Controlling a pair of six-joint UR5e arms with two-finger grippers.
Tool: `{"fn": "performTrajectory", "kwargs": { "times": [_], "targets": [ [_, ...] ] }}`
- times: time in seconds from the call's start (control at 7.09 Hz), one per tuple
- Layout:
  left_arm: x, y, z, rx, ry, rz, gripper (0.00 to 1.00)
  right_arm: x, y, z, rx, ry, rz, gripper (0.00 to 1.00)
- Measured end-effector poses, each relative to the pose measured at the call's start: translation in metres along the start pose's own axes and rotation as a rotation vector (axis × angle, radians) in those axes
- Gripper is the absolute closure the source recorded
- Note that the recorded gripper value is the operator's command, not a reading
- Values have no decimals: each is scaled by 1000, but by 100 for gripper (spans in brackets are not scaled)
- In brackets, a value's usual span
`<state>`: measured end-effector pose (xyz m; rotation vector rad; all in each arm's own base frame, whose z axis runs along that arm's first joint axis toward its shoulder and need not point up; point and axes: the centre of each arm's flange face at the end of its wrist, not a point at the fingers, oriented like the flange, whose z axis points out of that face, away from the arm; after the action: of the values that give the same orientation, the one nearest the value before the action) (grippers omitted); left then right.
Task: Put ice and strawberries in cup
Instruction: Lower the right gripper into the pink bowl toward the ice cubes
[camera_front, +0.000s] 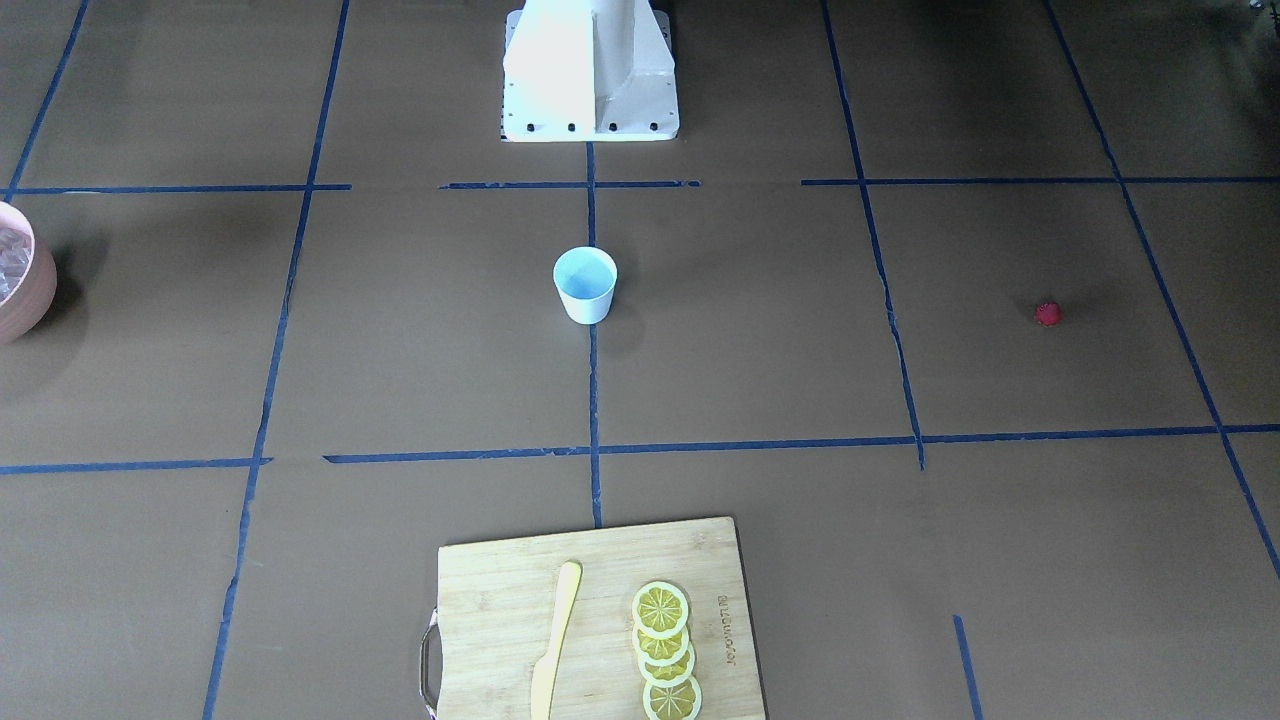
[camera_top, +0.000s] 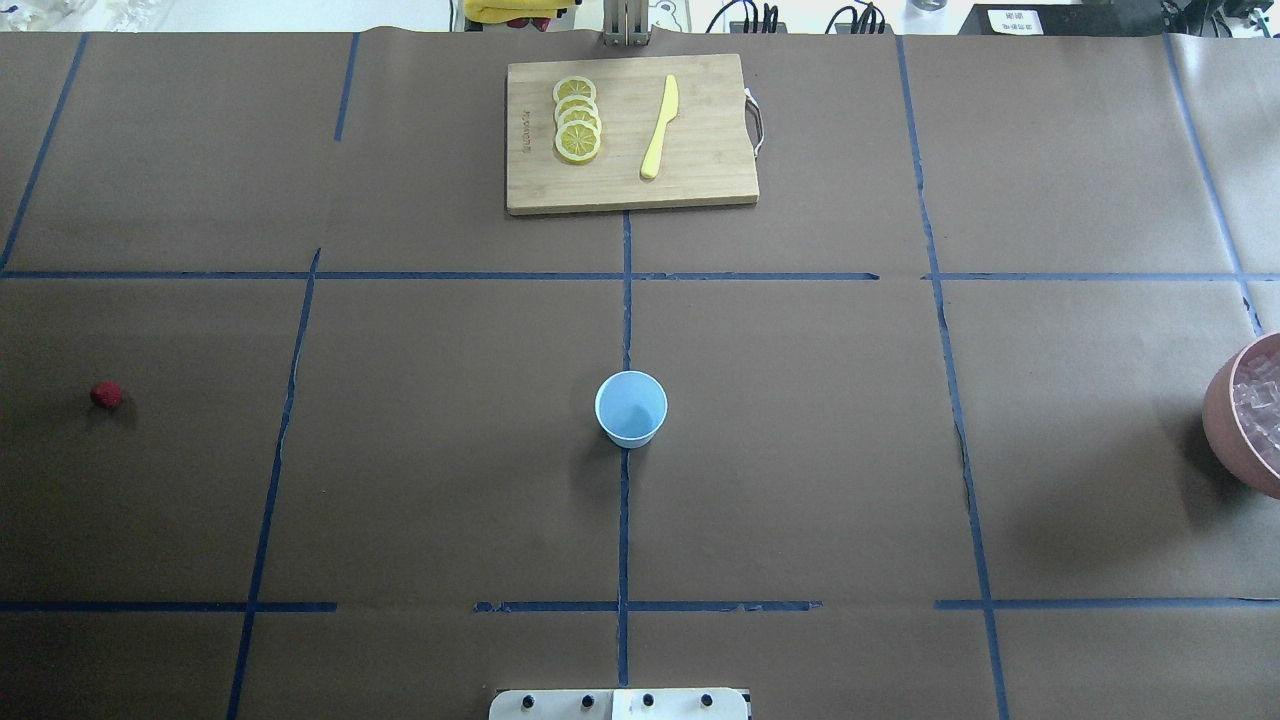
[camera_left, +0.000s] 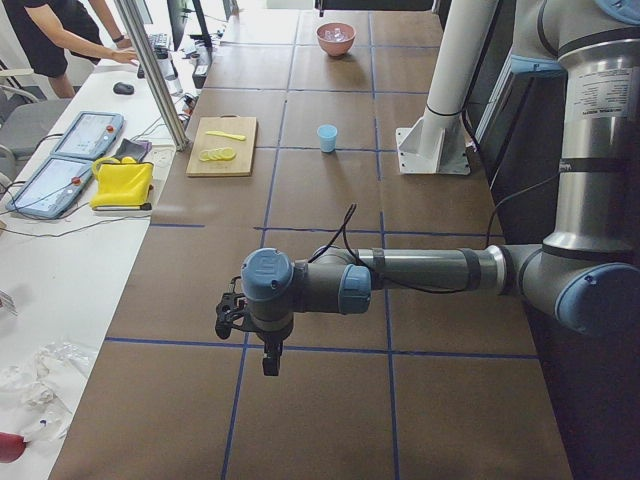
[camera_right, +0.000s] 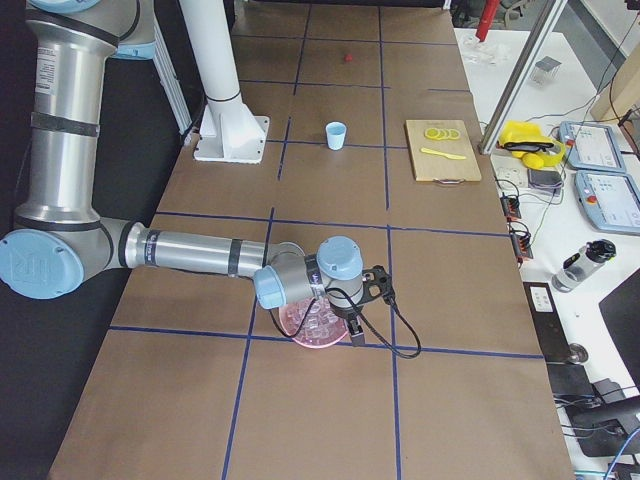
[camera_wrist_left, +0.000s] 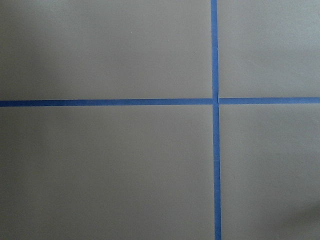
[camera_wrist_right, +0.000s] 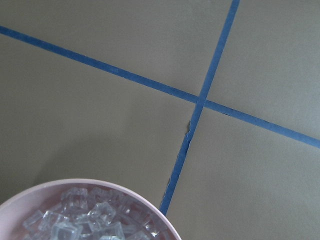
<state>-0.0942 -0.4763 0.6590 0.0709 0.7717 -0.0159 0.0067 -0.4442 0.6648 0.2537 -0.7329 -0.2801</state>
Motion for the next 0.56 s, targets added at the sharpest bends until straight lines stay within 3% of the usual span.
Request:
{"fn": "performTrajectory", "kwargs": {
  "times": [0.28,0.56],
  "targets": [
    [-1,1,1,-1,0,1,0,-28,-7,14,-29,-14,-15,19],
    [-1,1,1,-2,0,3,0,-43,-7,24,-50,9,-26,25]
  ]
}}
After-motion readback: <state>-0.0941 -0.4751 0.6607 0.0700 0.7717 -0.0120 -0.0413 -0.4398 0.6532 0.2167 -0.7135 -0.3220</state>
